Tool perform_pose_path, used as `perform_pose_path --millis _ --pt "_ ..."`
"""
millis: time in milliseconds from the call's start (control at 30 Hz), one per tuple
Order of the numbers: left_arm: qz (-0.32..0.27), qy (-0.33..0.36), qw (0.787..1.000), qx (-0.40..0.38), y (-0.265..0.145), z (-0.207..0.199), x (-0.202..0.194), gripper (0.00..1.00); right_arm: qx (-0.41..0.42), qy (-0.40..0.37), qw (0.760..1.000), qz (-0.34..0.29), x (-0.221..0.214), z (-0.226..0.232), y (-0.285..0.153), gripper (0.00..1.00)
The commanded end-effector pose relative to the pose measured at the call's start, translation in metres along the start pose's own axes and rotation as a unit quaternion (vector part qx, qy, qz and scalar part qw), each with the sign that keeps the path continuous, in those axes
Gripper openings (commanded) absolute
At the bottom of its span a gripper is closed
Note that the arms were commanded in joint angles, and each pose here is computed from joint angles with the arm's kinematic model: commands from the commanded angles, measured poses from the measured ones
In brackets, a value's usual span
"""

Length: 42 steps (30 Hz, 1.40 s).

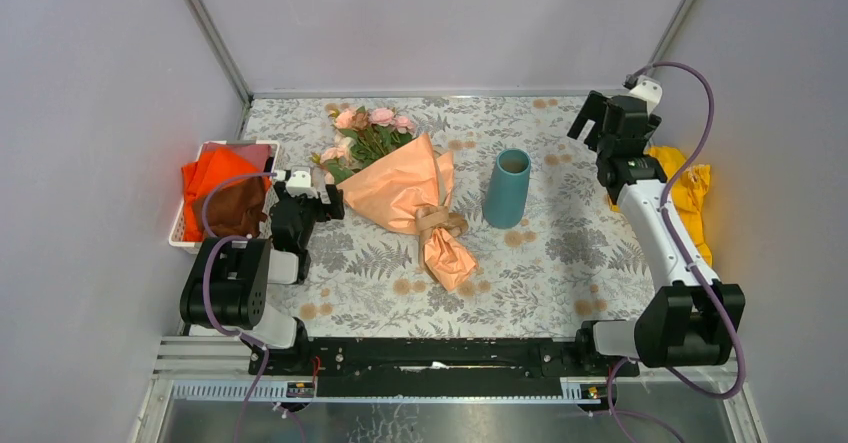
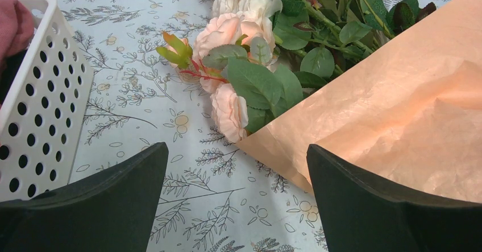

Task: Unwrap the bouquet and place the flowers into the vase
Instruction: Untie the ribbon from the wrapping paper.

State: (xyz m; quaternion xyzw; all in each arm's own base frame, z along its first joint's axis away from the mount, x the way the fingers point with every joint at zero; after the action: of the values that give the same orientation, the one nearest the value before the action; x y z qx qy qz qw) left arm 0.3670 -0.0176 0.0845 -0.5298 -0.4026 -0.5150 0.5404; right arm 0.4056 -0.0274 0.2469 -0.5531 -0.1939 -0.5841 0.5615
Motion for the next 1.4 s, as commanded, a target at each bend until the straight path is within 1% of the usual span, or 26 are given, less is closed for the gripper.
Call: perform_pose_path --millis 0,67,133,233,333,400,467,533,767,800,867,900,933,1000,1067,1133,1167,1233,1267,1300,1333,1367 --pt "-0.025 0.006 1.0 0.015 0.002 0.007 0.012 0.99 0.062 0.033 0.996 -0.049 0.039 0.024 -0.029 1.0" --pt "-0.025 0.006 1.0 0.014 0.002 0.007 0.012 0.99 0.095 0.051 0.992 -0.069 0.044 0.03 -0.039 1.0" --pt "-0.024 0.006 1.0 0.014 0.003 0.007 0.012 0.99 0.109 0.079 0.987 -0.091 0.049 0.031 -0.05 1.0" --pt "-0.024 0.006 1.0 0.014 0.003 0.007 0.012 0.99 0.13 0.085 0.983 -0.096 0.054 0.035 -0.062 1.0" --pt "-0.024 0.006 1.0 0.014 0.003 0.007 0.012 0.99 0.125 0.086 0.986 -0.068 0.053 0.037 -0.065 1.0" --pt "-0.024 0.006 1.0 0.014 0.003 0.007 0.012 0.99 0.147 0.091 0.984 -0.048 0.05 0.046 -0.069 1.0" --pt "-0.024 0.006 1.0 0.014 0.003 0.007 0.012 0.99 0.172 0.1 0.979 -0.045 0.051 0.054 -0.073 1.0" --pt "-0.024 0.006 1.0 0.014 0.003 0.007 0.012 0.99 0.201 0.093 0.974 -0.043 0.052 0.063 -0.079 1.0" --pt "-0.024 0.006 1.0 0.014 0.003 0.007 0.012 0.99 0.214 0.072 0.973 -0.039 0.064 0.068 -0.096 1.0" --pt "-0.024 0.006 1.0 0.015 0.003 0.007 0.012 0.99 0.225 0.071 0.971 -0.031 0.064 0.071 -0.1 1.0" --pt "-0.033 0.007 0.999 0.006 0.003 0.004 0.019 0.99 0.241 0.078 0.967 -0.019 0.066 0.078 -0.108 1.0" --pt "-0.03 0.008 1.0 -0.005 0.005 -0.002 0.025 0.99 0.251 0.082 0.964 -0.014 0.067 0.082 -0.113 1.0" --pt "-0.014 0.008 1.0 -0.001 0.008 -0.003 0.029 0.99 0.264 0.087 0.96 -0.011 0.069 0.086 -0.118 1.0" --pt "0.0 0.009 1.0 0.028 0.011 0.003 0.047 0.99 0.279 0.099 0.955 -0.013 0.072 0.09 -0.126 1.0" --pt "-0.029 0.009 0.999 0.036 0.009 0.007 0.081 0.99 0.282 0.106 0.953 -0.017 0.075 0.09 -0.13 1.0" --pt "-0.068 0.01 0.997 0.026 0.004 0.006 0.121 0.99 0.287 0.107 0.952 -0.021 0.082 0.093 -0.135 1.0" --pt "-0.073 0.012 0.997 0.009 0.003 0.003 0.137 0.99 0.295 0.105 0.95 -0.017 0.085 0.097 -0.139 1.0" --pt "-0.086 0.015 0.996 -0.033 0.0 -0.007 0.182 0.99 0.317 0.103 0.943 -0.007 0.09 0.106 -0.147 1.0" --pt "-0.077 -0.094 0.99 -0.068 -0.004 -0.022 0.208 0.99 0.331 0.103 0.938 -0.003 0.092 0.112 -0.152 1.0" --pt "-0.075 -0.123 0.984 -0.101 -0.009 -0.032 0.235 0.99 0.343 0.102 0.934 -0.002 0.093 0.118 -0.157 1.0" --pt "-0.082 -0.12 0.981 -0.132 -0.015 -0.04 0.264 0.99 0.356 0.1 0.929 0.001 0.093 0.125 -0.162 1.0" --pt "-0.109 -0.11 0.975 -0.16 -0.028 -0.044 0.309 0.99 0.371 0.096 0.924 0.004 0.094 0.133 -0.168 1.0"
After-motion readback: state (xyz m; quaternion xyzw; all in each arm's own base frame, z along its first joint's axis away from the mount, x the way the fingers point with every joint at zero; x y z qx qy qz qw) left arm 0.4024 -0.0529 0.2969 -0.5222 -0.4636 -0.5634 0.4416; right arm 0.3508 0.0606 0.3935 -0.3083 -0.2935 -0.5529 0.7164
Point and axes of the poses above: each gripper's point midway between its finger pads, its own y axis out along the fingers, its own z axis along the line the jaws close on, x = y × z, the point moved 1 cm from there along -y, back along the fingers, and after that the axes turned 11 degrees about y, right-handed, at the moved point
